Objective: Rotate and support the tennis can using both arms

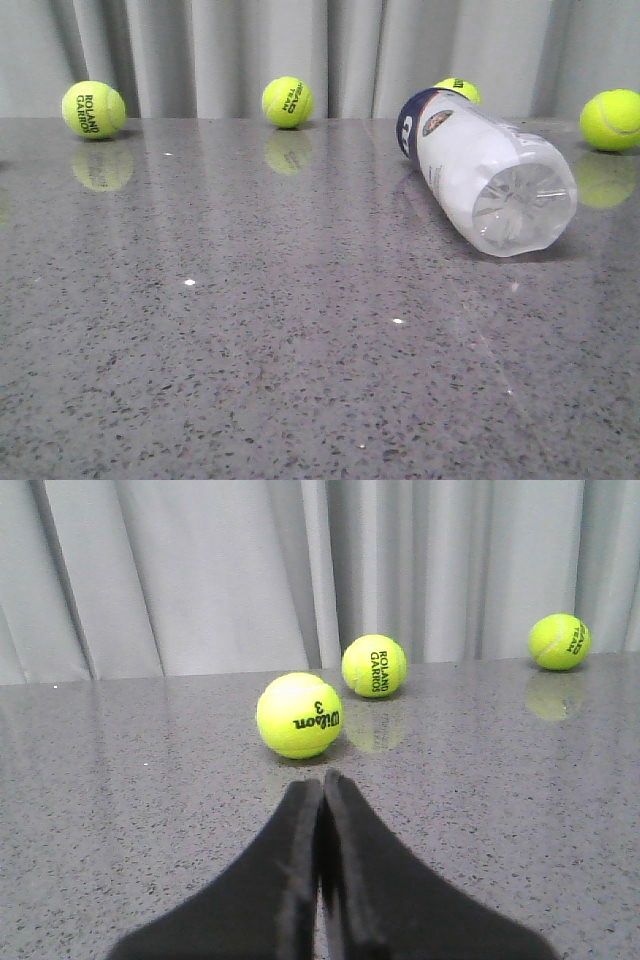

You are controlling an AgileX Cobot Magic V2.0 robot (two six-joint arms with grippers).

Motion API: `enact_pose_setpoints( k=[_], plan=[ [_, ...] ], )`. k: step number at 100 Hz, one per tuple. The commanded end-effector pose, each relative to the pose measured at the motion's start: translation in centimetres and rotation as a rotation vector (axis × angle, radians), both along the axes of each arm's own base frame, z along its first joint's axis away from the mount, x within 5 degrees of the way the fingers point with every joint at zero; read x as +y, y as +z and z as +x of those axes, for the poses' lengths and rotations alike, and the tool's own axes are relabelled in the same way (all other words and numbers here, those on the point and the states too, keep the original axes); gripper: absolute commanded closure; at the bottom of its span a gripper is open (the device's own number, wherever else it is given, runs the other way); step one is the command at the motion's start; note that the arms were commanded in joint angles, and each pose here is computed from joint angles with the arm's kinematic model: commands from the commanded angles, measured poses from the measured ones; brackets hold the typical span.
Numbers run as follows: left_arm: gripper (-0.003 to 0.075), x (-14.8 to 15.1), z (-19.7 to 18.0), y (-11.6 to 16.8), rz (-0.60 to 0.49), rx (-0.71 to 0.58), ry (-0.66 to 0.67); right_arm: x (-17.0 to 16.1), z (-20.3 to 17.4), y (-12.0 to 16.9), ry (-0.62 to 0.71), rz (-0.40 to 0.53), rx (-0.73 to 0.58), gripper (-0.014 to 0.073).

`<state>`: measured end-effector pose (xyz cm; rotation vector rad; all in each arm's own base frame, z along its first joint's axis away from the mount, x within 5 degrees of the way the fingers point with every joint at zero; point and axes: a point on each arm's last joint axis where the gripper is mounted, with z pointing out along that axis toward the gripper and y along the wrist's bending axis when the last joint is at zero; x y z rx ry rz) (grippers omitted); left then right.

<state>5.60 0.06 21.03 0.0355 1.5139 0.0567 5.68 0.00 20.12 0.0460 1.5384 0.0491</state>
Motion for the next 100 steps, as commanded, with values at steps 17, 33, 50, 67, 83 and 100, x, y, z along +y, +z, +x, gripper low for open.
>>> enact_pose_setpoints(
  k=[17, 33, 50, 67, 83, 100],
  plan=[
    [0.074, 0.0, -0.1, -0.6, -0.013, -0.074, -0.003, 0.0, -0.4, 1.4, -0.003, -0.021, -0.123, 0.0662],
    [0.074, 0.0, -0.1, -0.6, -0.013, -0.074, -0.003, 0.0, -0.4, 1.4, -0.003, -0.021, -0.123, 0.0662],
    [0.074, 0.0, -0.1, -0.6, -0.013, -0.074, -0.003, 0.0, -0.4, 1.5, -0.002, -0.021, -0.134, 0.0662],
    [0.074, 0.0, -0.1, -0.6, -0.013, -0.074, -0.003, 0.0, -0.4, 1.7, -0.002, -0.021, -0.152, 0.0662],
    [0.074, 0.0, -0.1, -0.6, -0.013, -0.074, -0.003, 0.0, -0.5, 1.8, -0.001, -0.018, -0.165, 0.0662],
    [0.074, 0.0, -0.1, -0.6, -0.013, -0.074, -0.003, 0.1, -0.9, 3.2, 0.012, -0.004, -0.322, 0.0662]
  ],
)
